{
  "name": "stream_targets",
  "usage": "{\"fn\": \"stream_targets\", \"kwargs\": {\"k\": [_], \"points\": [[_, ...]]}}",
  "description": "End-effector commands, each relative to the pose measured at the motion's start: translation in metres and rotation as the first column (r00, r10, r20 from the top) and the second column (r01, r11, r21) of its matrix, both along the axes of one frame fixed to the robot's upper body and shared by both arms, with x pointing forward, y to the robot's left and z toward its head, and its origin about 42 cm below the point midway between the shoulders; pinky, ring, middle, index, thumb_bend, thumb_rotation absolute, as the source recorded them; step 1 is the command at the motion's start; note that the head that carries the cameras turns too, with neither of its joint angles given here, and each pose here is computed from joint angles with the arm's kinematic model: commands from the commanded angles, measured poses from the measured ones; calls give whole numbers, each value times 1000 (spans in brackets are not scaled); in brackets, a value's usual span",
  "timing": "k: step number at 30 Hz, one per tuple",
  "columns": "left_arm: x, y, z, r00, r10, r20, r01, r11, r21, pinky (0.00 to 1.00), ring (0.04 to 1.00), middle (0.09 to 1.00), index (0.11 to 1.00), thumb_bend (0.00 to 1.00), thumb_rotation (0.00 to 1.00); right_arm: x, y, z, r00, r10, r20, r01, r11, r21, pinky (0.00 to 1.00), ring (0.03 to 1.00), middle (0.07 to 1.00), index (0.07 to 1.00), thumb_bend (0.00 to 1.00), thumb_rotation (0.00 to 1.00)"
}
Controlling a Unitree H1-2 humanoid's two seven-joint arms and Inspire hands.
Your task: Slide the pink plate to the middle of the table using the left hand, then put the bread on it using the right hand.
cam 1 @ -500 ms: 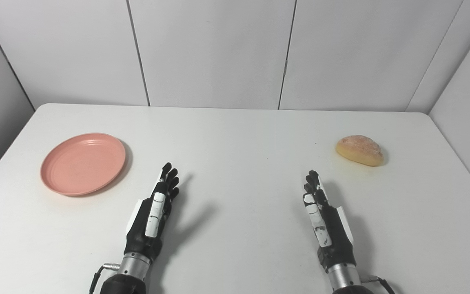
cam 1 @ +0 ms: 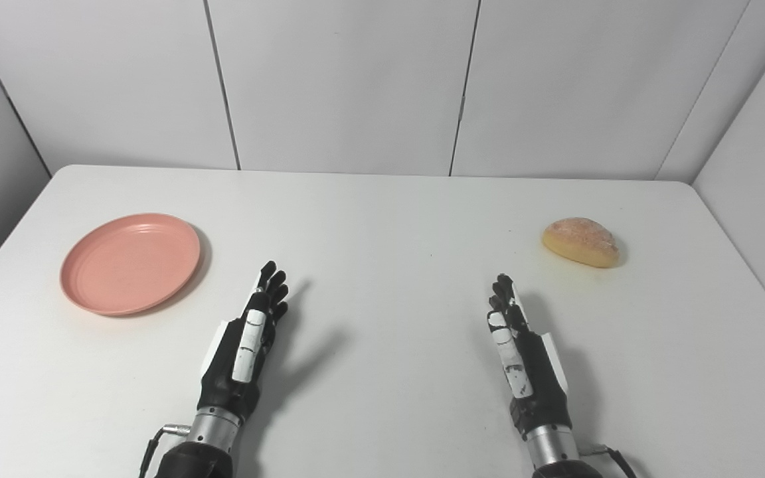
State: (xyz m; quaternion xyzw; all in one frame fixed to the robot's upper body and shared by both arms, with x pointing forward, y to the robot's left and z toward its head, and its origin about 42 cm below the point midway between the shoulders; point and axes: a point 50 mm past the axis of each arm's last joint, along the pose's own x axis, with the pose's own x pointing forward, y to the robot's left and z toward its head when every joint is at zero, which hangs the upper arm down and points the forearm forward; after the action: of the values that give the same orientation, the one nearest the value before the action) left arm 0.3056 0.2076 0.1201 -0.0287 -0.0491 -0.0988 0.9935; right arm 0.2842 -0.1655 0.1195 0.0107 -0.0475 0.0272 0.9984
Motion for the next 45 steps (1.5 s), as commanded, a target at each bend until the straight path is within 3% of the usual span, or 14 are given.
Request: {"fn": "stream_targets", "kwargs": {"k": [1,12,16,22,29,45], "points": [[2,1,1,1000,-3,10,4,1000,-4,1000,1000,1000,1000,722,1000,4,4,13,997,1,73,-2,1000,14,1000,1000,1000,1000,712,937],[0,-3,0,1000,-10,13,10,1000,9,1000,1000,1000,1000,723,1000,4,0,11,997,5,72,-6,1000,15,1000,1000,1000,1000,720,933],[-2,-16,-5,1000,-17,15,17,1000,14,1000,1000,1000,1000,714,1000,0,-15,8,997,21,68,-22,999,24,1000,1000,1000,1000,722,940],[-1,-40,-19,1000,9,17,-9,999,43,1000,1000,1000,1000,716,1000,-3,-39,1,996,32,79,-34,999,18,1000,1000,1000,1000,645,957],[1,-59,-26,1000,5,24,-7,997,80,1000,1000,1000,1000,768,1000,0,-49,-6,996,40,77,-44,998,55,1000,1000,1000,1000,596,996],[3,-62,-33,1000,14,28,-16,998,67,1000,1000,1000,1000,778,1000,-1,-51,-5,997,45,64,-48,998,48,1000,1000,1000,1000,560,1000]]}}
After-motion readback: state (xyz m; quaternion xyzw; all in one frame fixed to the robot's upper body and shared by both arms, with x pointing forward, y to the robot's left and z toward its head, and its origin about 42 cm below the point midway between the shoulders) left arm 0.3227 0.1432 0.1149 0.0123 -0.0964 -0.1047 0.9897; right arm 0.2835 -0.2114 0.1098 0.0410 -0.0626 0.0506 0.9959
